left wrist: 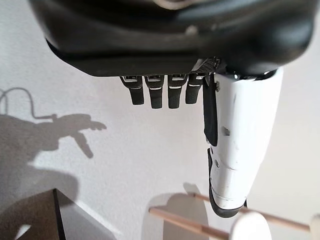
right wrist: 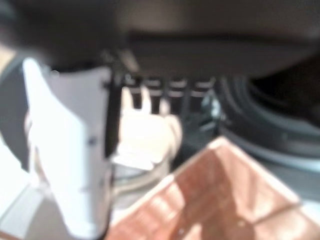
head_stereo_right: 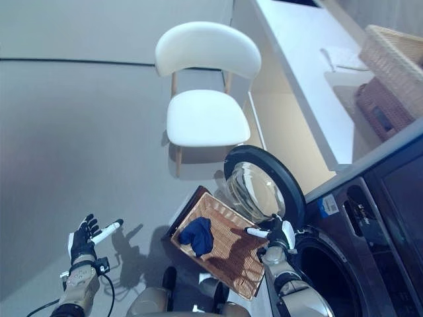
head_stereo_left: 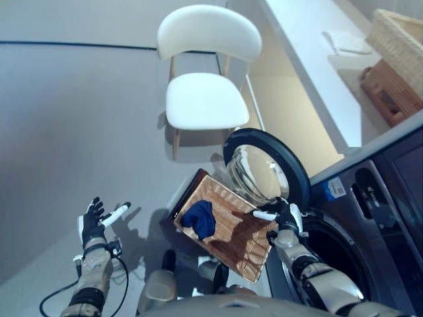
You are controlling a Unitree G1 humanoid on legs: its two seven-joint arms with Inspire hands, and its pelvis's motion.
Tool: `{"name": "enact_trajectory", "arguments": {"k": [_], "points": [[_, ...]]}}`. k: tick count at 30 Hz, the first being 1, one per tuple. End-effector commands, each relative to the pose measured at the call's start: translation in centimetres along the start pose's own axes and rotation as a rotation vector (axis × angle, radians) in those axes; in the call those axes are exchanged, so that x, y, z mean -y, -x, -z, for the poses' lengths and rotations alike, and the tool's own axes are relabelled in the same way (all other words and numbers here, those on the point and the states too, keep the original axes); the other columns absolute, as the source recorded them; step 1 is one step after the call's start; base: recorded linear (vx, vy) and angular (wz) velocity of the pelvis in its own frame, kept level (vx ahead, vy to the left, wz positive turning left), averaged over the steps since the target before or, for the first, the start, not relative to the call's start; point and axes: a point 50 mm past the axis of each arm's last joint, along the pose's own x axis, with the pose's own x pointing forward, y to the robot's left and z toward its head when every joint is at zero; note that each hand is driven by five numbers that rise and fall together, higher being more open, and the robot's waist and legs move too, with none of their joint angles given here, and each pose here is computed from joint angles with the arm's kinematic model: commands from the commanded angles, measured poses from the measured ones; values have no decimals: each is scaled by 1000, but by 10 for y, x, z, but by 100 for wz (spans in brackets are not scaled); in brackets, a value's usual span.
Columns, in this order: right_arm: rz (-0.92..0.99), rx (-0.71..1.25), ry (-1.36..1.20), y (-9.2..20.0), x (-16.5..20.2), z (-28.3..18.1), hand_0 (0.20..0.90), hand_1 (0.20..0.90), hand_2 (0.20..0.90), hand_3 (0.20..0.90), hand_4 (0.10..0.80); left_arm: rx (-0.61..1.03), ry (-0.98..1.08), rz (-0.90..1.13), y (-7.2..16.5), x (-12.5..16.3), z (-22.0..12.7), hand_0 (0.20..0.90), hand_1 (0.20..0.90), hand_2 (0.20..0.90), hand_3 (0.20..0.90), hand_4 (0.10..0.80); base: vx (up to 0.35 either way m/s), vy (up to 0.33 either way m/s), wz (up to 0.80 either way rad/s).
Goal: Pick up the clothes and place them into the washing machine
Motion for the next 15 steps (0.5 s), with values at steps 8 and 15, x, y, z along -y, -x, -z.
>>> {"name": "enact_trajectory", "arguments": {"k": [8,15], "points": [[29,140,143,-8,24,-15,900,900,900,900,800,49,-46,24,-1,0,-3,900,900,900,900,800,54,2,3],[-16,245,173,-6,5,-44,900,900,900,900,800,90,-21,37,-2,10,-13,900,900,900,900,800,-12,8,15]]}}
